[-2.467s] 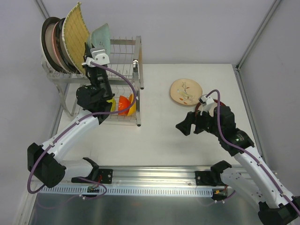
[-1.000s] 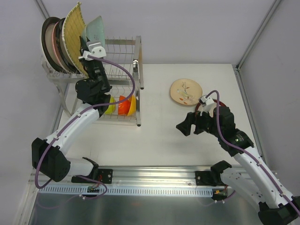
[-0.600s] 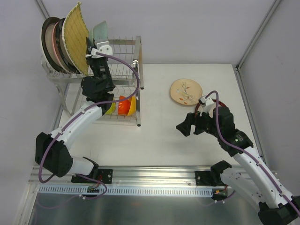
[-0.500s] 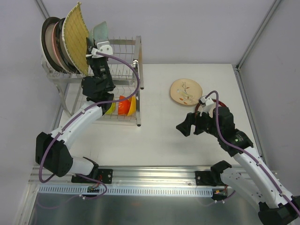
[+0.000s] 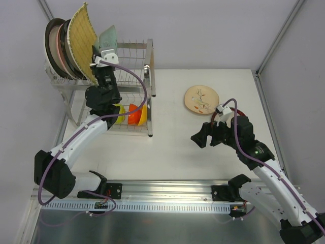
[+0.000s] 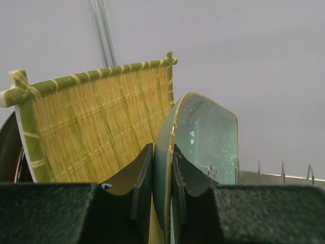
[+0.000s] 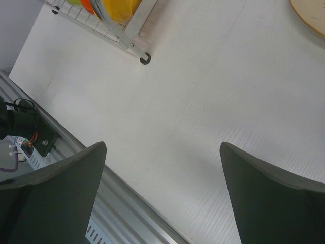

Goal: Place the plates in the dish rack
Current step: Insert the plate into the dish rack

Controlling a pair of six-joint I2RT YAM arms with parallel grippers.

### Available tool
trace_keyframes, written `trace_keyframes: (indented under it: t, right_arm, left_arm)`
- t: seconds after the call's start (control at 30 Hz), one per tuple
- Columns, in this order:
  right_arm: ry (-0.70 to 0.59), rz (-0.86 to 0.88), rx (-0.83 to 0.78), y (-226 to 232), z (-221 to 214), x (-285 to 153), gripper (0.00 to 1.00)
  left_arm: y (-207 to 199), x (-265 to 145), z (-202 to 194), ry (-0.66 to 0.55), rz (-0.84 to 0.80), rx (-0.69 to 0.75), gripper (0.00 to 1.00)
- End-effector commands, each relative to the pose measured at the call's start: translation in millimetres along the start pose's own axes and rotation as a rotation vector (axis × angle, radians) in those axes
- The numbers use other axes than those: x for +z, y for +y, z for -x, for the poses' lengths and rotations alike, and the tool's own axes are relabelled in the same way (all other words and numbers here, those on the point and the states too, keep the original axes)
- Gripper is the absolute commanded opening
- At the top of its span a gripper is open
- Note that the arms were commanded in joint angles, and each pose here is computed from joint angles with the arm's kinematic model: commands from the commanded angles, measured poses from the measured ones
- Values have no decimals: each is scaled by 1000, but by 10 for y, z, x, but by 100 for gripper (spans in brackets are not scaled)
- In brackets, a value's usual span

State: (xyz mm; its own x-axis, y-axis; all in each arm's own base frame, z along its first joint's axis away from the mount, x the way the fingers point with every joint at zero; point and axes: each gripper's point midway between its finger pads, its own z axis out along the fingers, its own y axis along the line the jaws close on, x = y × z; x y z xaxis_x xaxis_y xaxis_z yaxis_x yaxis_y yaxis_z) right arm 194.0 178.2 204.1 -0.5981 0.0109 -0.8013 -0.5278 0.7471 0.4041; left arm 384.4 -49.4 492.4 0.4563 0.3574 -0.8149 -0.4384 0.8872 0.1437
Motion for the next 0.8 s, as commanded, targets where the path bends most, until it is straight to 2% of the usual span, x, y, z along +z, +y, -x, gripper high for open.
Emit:
trace_keyframes:
  t: [0.0,0.4,0.6,0.77]
  right_arm:
    - [-45,21,-28,55,97,-26,100]
    - [-55,25,-28,60,94,-38,100]
    - [-55,25,-28,54,82,-34,100]
    - [-56,20,-26,46,86,-31,100]
  left_arm:
    - [349,-27,409,-85,44,-129,0]
    - [295,-234,267,30,-94,-110,13]
    - [308,-306,169,58,-101,-85,14]
    - [342,-353,147,73,-103,-92,19]
